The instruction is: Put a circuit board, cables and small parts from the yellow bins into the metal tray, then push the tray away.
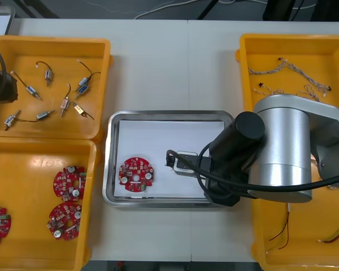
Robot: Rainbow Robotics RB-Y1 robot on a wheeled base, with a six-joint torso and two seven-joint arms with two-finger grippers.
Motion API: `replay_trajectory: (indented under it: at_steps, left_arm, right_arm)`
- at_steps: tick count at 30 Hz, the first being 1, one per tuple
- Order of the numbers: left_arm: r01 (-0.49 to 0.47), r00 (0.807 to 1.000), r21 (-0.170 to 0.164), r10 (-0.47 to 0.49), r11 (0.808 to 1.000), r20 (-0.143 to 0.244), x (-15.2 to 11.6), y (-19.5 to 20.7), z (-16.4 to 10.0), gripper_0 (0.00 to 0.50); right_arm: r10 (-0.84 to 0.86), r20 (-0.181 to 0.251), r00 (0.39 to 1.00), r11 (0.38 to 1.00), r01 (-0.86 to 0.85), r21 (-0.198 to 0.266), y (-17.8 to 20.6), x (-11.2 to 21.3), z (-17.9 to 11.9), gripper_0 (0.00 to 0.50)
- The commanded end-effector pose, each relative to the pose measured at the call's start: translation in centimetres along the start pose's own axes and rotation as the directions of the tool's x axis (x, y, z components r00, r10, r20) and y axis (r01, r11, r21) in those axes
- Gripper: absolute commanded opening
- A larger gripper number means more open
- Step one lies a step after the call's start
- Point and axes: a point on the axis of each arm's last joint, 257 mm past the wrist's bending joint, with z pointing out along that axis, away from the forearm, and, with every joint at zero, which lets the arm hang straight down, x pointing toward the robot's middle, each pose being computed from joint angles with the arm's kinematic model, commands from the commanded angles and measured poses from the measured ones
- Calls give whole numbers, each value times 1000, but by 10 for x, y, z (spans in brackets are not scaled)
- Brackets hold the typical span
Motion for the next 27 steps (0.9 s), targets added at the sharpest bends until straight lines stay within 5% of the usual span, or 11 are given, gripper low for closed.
replay_trajectory:
  at_steps: [1, 14, 27]
  left_arm:
    - [-57, 997, -53, 59, 997, 48, -22, 36, -5, 500]
    - [-64, 996, -69, 68, 996, 54, -27, 57, 18, 500]
    - [-97, 995, -77, 96, 992, -14, -9, 69, 34, 500]
  right_arm:
    - [-87, -4, 996, 996, 87, 23, -16, -5, 5, 0]
    - [-108, -14, 994, 994, 108, -1, -9, -14, 35, 0]
    - [-103, 0, 995, 995, 103, -17, 2, -36, 61, 0]
